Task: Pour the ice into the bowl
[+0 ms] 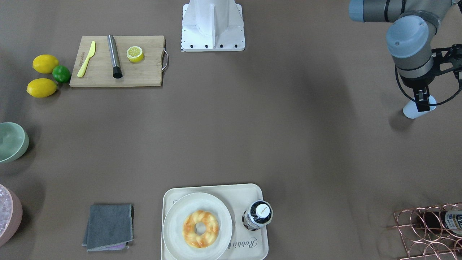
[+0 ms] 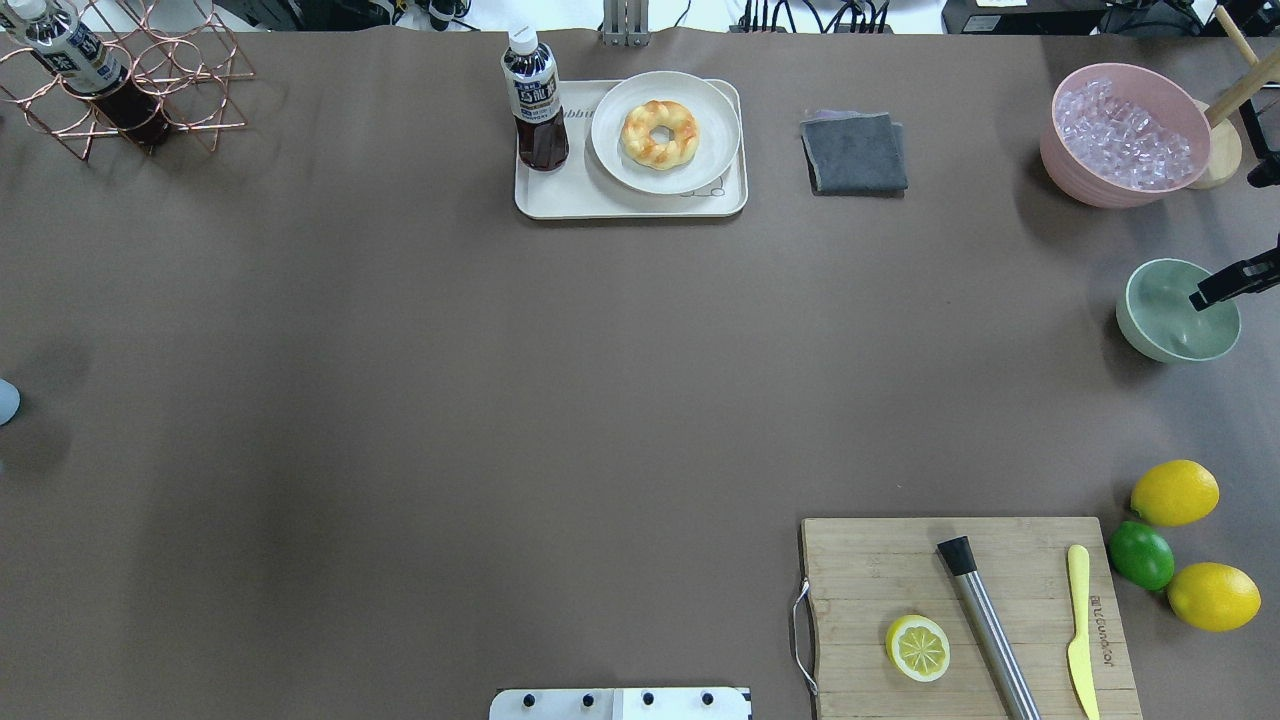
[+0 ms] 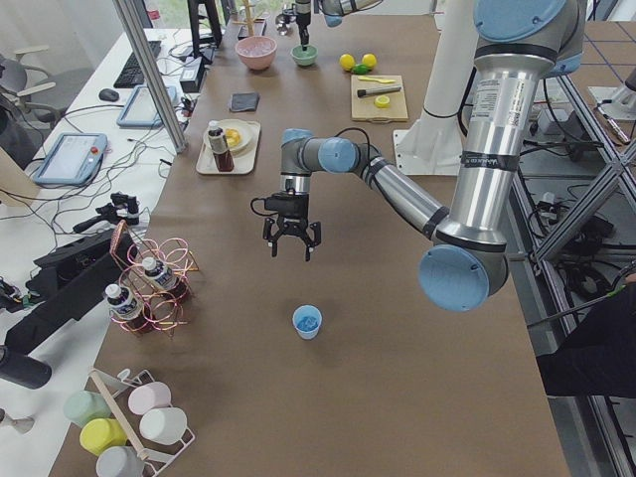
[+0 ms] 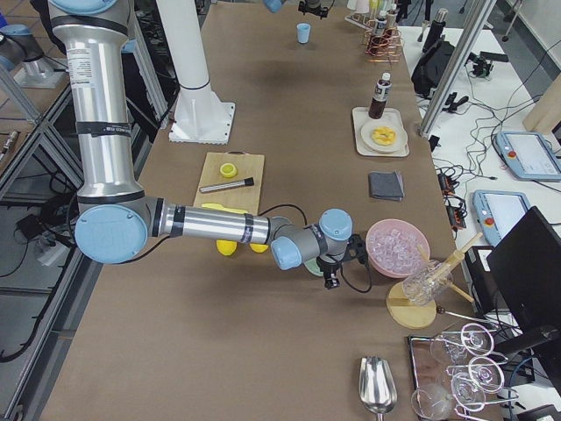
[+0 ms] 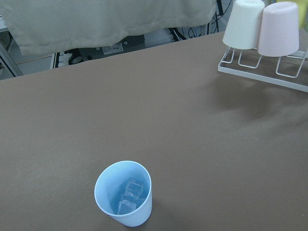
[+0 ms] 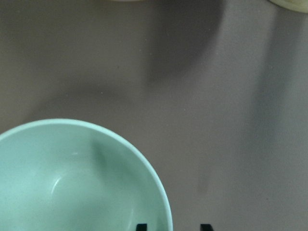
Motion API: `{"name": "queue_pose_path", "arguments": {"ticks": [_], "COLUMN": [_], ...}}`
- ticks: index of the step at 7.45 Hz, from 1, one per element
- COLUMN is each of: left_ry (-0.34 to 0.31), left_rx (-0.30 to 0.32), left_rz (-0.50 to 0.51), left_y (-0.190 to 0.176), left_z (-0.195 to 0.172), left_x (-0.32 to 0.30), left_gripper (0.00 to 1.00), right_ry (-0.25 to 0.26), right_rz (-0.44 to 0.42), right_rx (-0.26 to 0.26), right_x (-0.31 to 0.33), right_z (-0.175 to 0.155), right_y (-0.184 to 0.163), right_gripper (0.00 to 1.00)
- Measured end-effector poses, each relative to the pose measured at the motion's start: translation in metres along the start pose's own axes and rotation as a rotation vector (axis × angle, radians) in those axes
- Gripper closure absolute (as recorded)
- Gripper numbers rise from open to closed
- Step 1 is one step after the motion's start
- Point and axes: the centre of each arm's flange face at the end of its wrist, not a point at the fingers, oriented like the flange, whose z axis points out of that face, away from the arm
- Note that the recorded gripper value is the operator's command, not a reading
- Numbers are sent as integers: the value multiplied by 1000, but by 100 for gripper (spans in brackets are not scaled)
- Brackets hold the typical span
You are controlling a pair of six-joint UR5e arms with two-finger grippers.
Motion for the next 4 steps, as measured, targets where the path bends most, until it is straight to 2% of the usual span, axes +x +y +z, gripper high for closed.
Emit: {"name": "queue_pose_path", "arguments": {"ticks": [2, 4], "left_ry": [-75, -138], "left_rx": [61, 176], "left_rz": [13, 10], "left_y": [28, 52], "left_z": [18, 55], "left_x": [7, 5], "left_gripper": [3, 3], "right_ry": [-5, -15], "right_rz": [3, 1], "right_rx": [3, 5], "right_x": [-3, -5], "right_z": [-3, -5], "right_y": [6, 7], "right_gripper": [100, 100]}}
